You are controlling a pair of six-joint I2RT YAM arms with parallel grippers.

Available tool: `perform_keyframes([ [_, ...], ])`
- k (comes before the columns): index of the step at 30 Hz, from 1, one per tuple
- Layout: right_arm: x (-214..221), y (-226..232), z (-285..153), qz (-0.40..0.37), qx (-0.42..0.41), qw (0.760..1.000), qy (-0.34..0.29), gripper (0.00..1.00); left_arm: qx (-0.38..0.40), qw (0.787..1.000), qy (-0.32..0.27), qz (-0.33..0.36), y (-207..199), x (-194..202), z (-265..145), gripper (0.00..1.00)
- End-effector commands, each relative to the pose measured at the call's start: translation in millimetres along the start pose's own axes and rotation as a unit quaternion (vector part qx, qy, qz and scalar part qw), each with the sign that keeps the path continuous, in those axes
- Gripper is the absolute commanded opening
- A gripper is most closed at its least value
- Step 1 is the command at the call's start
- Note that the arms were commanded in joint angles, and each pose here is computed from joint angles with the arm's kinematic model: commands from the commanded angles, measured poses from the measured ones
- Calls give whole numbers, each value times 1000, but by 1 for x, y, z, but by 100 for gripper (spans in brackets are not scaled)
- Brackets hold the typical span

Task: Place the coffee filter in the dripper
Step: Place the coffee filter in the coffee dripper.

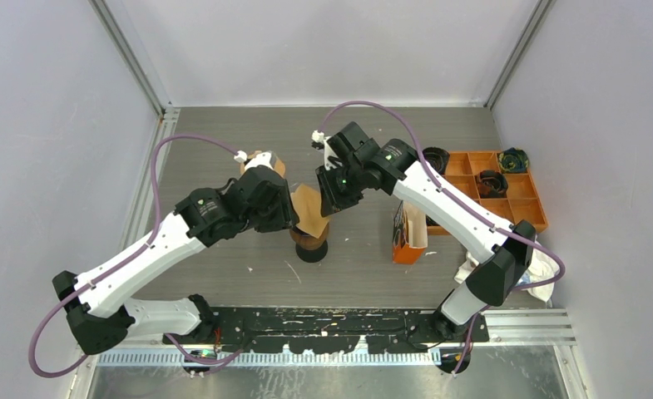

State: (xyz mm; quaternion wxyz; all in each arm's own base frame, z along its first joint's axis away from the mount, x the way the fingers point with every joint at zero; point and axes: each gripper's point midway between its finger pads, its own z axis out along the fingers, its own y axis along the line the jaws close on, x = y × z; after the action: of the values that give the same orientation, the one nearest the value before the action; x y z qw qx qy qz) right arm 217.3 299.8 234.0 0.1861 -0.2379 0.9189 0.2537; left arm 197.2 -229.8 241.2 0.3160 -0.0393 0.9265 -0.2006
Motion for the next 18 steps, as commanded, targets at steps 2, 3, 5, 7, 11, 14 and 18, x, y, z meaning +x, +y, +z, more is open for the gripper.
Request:
perform_keyframes([
  [2, -18, 1, -9, -17, 10, 999, -39, 27, -8, 1000, -16, -2, 8, -10, -2, 43],
  [3, -20, 1, -10, -18, 13, 999, -43, 28, -10, 1000, -17, -3, 9, -11, -1, 44],
  [5, -23, 0, -10, -19, 15, 998, -50, 29, -10, 1000, -18, -6, 11, -13, 0, 45],
  [7, -25, 0, -9, -20, 17, 998, -54, 29, -10, 1000, -16, -7, 11, -14, 2, 47],
  [11, -27, -4, -8, -23, 26, 998, -61, 30, -12, 1000, -10, -7, 12, -14, 7, 52],
  [14, -29, -8, -6, -23, 36, 997, -67, 32, -19, 1000, 0, -5, 16, -12, 13, 54],
  [18, -25, -14, 0, -24, 46, 997, -63, 35, -30, 999, 11, -3, 22, -8, 20, 56],
])
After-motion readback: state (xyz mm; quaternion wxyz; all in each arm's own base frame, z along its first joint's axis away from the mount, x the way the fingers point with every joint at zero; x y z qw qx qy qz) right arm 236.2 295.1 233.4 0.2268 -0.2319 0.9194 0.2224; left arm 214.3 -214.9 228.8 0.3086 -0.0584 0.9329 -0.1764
